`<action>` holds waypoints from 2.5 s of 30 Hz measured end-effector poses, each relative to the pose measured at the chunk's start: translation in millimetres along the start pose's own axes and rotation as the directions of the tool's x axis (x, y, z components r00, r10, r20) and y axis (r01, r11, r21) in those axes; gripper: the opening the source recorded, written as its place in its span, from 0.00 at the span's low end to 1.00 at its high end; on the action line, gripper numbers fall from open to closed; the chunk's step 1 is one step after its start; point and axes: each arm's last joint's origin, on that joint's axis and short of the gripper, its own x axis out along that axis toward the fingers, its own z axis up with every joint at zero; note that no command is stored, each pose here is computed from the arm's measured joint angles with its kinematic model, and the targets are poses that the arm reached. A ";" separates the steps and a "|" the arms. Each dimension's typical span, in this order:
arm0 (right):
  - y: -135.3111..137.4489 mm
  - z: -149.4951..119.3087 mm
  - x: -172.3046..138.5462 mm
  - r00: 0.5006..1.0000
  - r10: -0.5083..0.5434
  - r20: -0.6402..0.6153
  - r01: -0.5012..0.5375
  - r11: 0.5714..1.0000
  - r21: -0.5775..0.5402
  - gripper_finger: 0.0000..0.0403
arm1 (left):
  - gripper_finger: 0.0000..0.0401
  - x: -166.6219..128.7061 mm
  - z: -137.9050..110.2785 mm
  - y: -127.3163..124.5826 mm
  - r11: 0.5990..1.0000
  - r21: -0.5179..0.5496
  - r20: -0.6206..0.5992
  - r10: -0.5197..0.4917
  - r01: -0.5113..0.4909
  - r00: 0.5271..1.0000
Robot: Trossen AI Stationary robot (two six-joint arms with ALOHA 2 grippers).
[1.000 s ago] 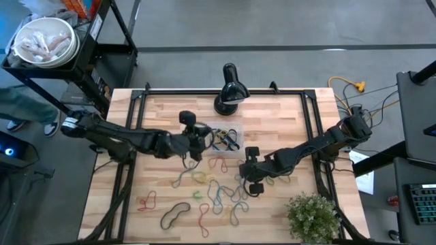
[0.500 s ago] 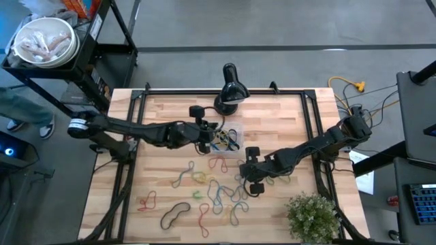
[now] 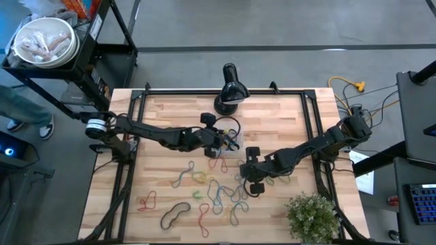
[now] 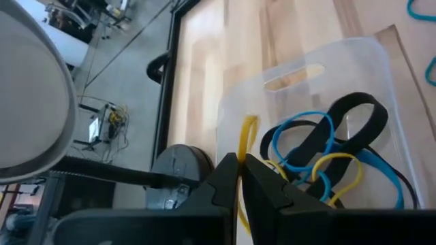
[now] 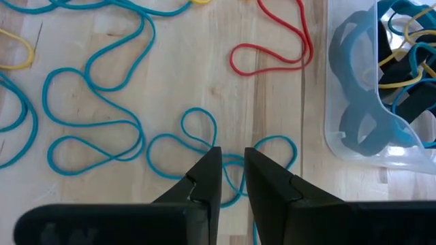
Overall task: Pick and place rubber bands into bin
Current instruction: Put the yellow rubber band into the transparent bin, then put the green rubber band into the transparent bin
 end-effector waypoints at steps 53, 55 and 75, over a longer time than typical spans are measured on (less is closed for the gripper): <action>-3.5 -33.2 -11.8 0.922 0.115 -0.370 -0.026 0.971 0.238 0.14 | 0.35 -116.7 -43.6 -8.0 0.945 -0.195 -0.008 -0.270 0.264 0.963; -2.9 -35.5 -7.7 0.916 0.110 -0.386 -0.021 0.973 0.228 0.14 | 0.35 -115.9 -47.0 -10.5 0.944 -0.198 -0.019 -0.275 0.266 0.961; -2.0 -62.2 15.2 0.911 0.102 -0.399 0.023 0.954 0.298 0.14 | 0.35 -115.4 -50.7 -14.3 0.942 -0.196 -0.028 -0.284 0.273 0.958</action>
